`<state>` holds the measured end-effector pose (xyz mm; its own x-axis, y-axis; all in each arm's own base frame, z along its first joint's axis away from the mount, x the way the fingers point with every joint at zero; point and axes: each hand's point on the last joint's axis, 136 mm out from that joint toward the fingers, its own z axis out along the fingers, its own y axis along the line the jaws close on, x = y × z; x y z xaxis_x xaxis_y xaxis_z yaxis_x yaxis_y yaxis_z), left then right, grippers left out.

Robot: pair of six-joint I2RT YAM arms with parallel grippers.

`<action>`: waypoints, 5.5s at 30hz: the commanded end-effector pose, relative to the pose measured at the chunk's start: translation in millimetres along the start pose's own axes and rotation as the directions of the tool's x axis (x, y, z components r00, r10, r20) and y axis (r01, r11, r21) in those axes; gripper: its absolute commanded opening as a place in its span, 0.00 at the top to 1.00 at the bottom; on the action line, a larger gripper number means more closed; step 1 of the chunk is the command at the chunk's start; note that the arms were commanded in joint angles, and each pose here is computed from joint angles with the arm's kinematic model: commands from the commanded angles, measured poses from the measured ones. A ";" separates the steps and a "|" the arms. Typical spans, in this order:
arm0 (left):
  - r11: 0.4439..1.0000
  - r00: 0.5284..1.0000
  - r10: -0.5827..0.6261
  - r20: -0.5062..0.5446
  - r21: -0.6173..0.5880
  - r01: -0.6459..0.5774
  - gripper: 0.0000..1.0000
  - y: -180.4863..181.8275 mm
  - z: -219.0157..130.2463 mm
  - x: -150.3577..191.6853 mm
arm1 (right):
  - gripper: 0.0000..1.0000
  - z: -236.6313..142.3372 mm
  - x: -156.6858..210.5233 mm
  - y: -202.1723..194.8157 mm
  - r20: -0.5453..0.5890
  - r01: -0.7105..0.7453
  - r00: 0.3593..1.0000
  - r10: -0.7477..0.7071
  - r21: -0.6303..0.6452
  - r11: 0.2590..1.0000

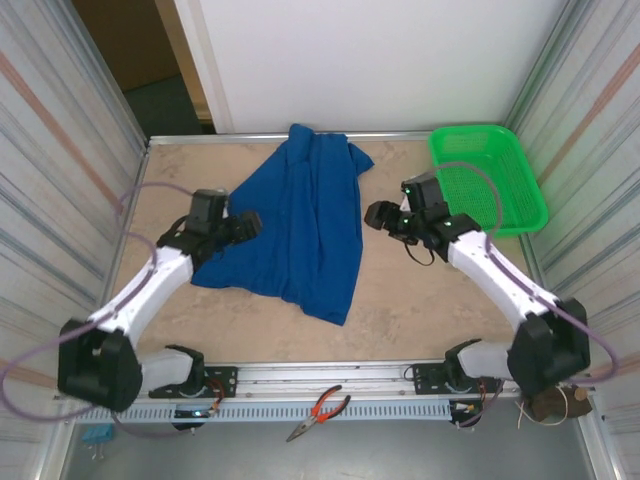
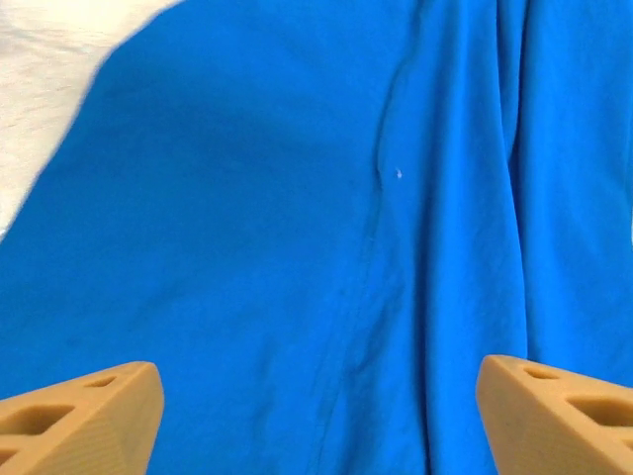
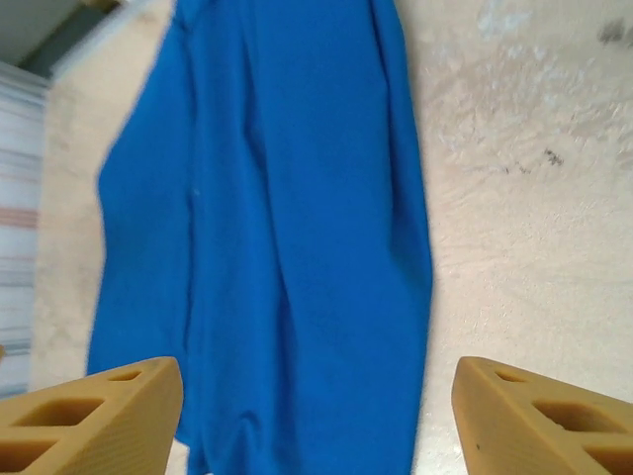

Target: Fold the inside-out t-shirt

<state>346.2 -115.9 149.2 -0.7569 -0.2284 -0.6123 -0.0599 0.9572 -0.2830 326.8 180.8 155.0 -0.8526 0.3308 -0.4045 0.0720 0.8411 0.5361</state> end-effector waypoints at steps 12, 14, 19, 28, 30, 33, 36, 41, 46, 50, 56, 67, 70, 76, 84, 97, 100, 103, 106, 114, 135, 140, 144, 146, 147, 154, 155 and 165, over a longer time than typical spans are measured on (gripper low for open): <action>0.960 0.956 0.221 -0.193 -0.130 -0.248 0.44 6.6 26.4 112.0 | 0.30 19.7 119.0 -14.6 -0.196 0.061 0.979 -0.054 0.031 0.998; 0.958 0.953 0.225 -0.201 -0.133 -0.254 0.49 7.3 29.3 118.8 | 0.30 21.4 124.1 -12.7 -0.205 0.071 0.977 -0.064 0.029 0.997; 0.948 0.944 0.240 -0.227 -0.153 -0.278 0.56 9.3 39.3 126.1 | 0.30 27.6 134.4 -11.6 -0.227 0.099 0.970 -0.086 0.045 0.994; 0.936 0.931 0.240 -0.276 -0.189 -0.298 0.72 15.6 60.1 138.3 | 0.30 27.5 139.9 -9.6 -0.220 0.101 0.971 -0.089 0.043 0.994; 0.933 0.926 0.241 -0.291 -0.192 -0.303 0.88 15.8 63.7 141.3 | 0.30 26.1 139.7 -9.5 -0.217 0.101 0.972 -0.089 0.041 0.994; 0.934 0.926 0.248 -0.283 -0.183 -0.306 1.00 8.5 57.0 131.9 | 0.30 22.4 139.5 -10.5 -0.214 0.102 0.973 -0.091 0.043 0.994; 0.954 0.951 0.239 -0.195 -0.136 -0.267 1.00 -12.8 29.1 98.5 | 0.29 16.7 137.7 -10.5 -0.202 0.109 0.974 -0.099 0.038 0.993; 0.982 0.985 0.173 0.003 0.077 -0.172 1.00 -75.0 -51.0 19.0 | 0.25 12.3 131.1 0.9 -0.172 0.130 0.976 -0.130 -0.014 0.991; 0.961 0.986 0.102 0.134 0.242 -0.132 1.00 -117.7 -116.1 -39.7 | 0.25 12.8 125.4 16.2 -0.150 0.165 0.973 -0.175 -0.074 0.984; 0.945 0.981 0.075 0.176 0.302 -0.126 1.00 -134.7 -140.6 -62.5 | 0.24 9.2 125.0 34.9 -0.123 0.205 0.967 -0.224 -0.150 0.967; 0.935 0.987 0.008 0.162 0.348 -0.065 1.00 -138.2 -143.8 -60.4 | 0.22 12.0 129.0 51.6 -0.107 0.240 0.958 -0.266 -0.207 0.948; 0.943 0.993 -0.119 0.024 0.316 0.106 1.00 -91.5 -144.9 28.7 | 0.21 15.1 22.0 -1.9 0.031 -0.003 1.000 0.002 0.018 1.000; 0.965 0.989 -0.147 -0.033 0.213 0.151 1.00 -51.4 -124.9 70.4 | 0.21 25.9 -27.0 6.8 0.057 0.005 0.998 -0.006 0.025 1.000; 0.985 0.989 -0.148 -0.007 0.084 0.148 1.00 -7.7 -115.0 92.6 | 0.30 96.4 -99.9 20.1 -0.005 0.031 1.000 -0.031 0.067 0.997; 0.988 0.992 -0.129 -0.005 0.084 0.129 1.00 -10.3 -120.1 86.5 | 0.44 178.4 -148.9 -6.1 -0.053 -0.074 0.995 0.079 0.097 0.993; 0.984 0.989 -0.148 -0.007 0.101 0.148 1.00 -13.3 -114.1 86.8 | 0.42 224.4 -150.3 -7.6 -0.112 -0.156 0.981 0.158 0.027 0.987; 0.981 0.987 -0.159 0.001 0.110 0.158 1.00 -14.2 -113.9 82.2 | 0.44 227.2 -150.6 3.0 -0.126 -0.182 0.976 0.177 -0.028 0.983; 0.979 0.986 -0.167 0.006 0.117 0.165 1.00 -14.8 -113.4 78.5 | 0.50 228.7 -148.9 7.7 -0.142 -0.192 0.973 0.183 -0.052 0.980; 0.978 0.984 -0.176 0.018 0.117 0.173 1.00 -13.8 -113.9 72.9 | 0.94 231.0 -145.6 9.5 -0.165 -0.203 0.968 0.189 -0.072 0.977; 0.960 0.962 -0.248 0.111 0.159 0.229 1.00 0.3 -121.7 10.3 | 1.00 88.3 -236.7 54.6 0.090 -0.122 0.985 0.145 -0.226 0.966; 0.945 0.950 -0.289 0.114 0.192 0.264 0.22 26.4 -82.2 -112.1 | 1.00 -109.9 -216.7 91.1 0.340 0.032 0.937 0.080 -0.313 0.949; 0.957 0.977 -0.210 0.020 0.211 0.201 0.21 -2.3 -73.5 -45.6 | 1.00 -86.7 -197.2 74.6 0.309 0.023 0.949 0.060 -0.258 0.966; 0.969 0.992 -0.078 -0.094 0.227 0.098 0.23 -42.3 -46.9 34.5 | 1.00 -80.2 -198.2 61.2 0.327 0.022 0.944 0.044 -0.194 0.981; 0.973 0.992 -0.022 -0.128 0.224 0.051 0.24 -59.0 -29.8 67.0 | 1.00 -80.6 -200.6 54.7 0.338 0.017 0.940 0.042 -0.172 0.985; 0.975 0.990 0.001 -0.139 0.222 0.031 0.25 -65.2 -22.5 77.4 | 1.00 -81.6 -201.7 53.1 0.341 0.015 0.939 0.044 -0.169 0.985; 0.945 0.949 0.264 -0.171 0.243 -0.219 0.24 -141.2 31.8 104.5 | 1.00 -84.8 -201.4 49.4 0.338 0.000 0.939 0.062 -0.182 0.983; 0.938 0.941 0.290 -0.176 0.249 -0.243 0.24 -151.2 39.4 107.1 | 1.00 -86.5 -202.0 49.9 0.341 0.000 0.938 0.065 -0.187 0.982; 0.920 0.901 0.356 -0.246 0.262 -0.292 0.31 -184.8 92.3 139.3 | 1.00 -94.7 -204.4 48.7 0.340 -0.013 0.936 0.086 -0.212 0.977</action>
<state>308.2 -337.5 52.1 -0.8706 0.1691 -0.4619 0.3293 0.8980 -0.2919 461.6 117.2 309.9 -0.6492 0.5251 -0.5502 0.0216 0.7358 0.6768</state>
